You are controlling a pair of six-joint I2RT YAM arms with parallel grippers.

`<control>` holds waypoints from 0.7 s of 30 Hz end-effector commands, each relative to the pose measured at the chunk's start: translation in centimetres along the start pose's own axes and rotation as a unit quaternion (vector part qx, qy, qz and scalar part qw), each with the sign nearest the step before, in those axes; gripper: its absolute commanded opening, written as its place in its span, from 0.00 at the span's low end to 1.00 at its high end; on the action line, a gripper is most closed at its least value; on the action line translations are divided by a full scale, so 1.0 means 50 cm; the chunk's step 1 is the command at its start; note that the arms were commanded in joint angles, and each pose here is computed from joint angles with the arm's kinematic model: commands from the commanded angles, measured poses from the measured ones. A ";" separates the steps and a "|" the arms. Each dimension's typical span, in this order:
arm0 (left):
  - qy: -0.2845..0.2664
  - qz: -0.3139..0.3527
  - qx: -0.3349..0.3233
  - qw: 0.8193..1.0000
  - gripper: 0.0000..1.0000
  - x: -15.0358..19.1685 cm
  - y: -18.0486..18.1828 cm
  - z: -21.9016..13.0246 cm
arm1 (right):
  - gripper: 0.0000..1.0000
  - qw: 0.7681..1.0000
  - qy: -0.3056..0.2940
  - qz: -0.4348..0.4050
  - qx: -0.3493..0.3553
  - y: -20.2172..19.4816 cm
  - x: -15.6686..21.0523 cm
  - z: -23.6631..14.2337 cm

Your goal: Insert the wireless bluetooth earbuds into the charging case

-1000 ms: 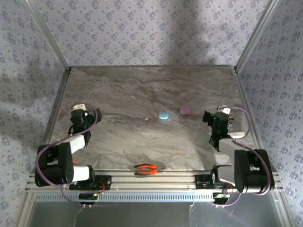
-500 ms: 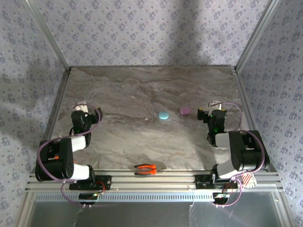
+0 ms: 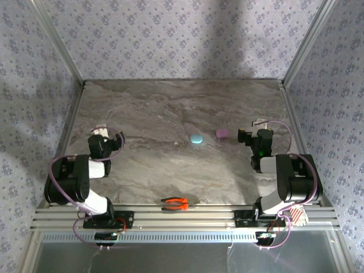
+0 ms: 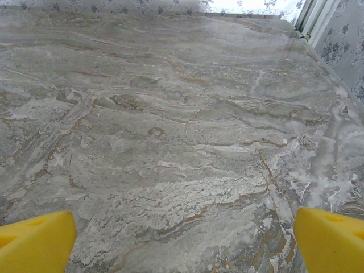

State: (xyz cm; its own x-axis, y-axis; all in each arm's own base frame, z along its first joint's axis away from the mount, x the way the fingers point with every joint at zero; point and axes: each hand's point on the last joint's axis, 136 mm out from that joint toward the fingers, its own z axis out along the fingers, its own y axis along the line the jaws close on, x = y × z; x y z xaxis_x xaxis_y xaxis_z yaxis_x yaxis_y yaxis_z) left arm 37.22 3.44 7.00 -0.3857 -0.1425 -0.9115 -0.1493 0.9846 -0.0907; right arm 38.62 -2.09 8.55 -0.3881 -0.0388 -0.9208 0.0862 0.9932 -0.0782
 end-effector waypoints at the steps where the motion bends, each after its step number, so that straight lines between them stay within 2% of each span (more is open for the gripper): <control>1: -0.022 0.025 0.024 0.999 1.00 -0.050 -0.030 0.019 | 1.00 1.000 0.008 0.009 -0.007 0.001 0.000 0.009; 4: -0.010 0.045 0.014 0.999 1.00 -0.050 -0.040 0.027 | 1.00 1.000 0.008 0.010 -0.009 0.001 0.000 0.010; 21: -0.011 0.055 0.009 0.998 1.00 -0.049 -0.046 0.027 | 1.00 1.000 0.008 0.009 -0.010 0.001 -0.001 0.010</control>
State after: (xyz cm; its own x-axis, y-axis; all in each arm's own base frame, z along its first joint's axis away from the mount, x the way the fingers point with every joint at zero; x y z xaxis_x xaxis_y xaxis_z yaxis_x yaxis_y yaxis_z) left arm 39.30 1.57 8.45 -0.3906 -0.0479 -0.9193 -0.0903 0.9958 -0.0135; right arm 38.48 -1.98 8.03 -0.4094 -0.0353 -0.9116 0.0720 0.9949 -0.0709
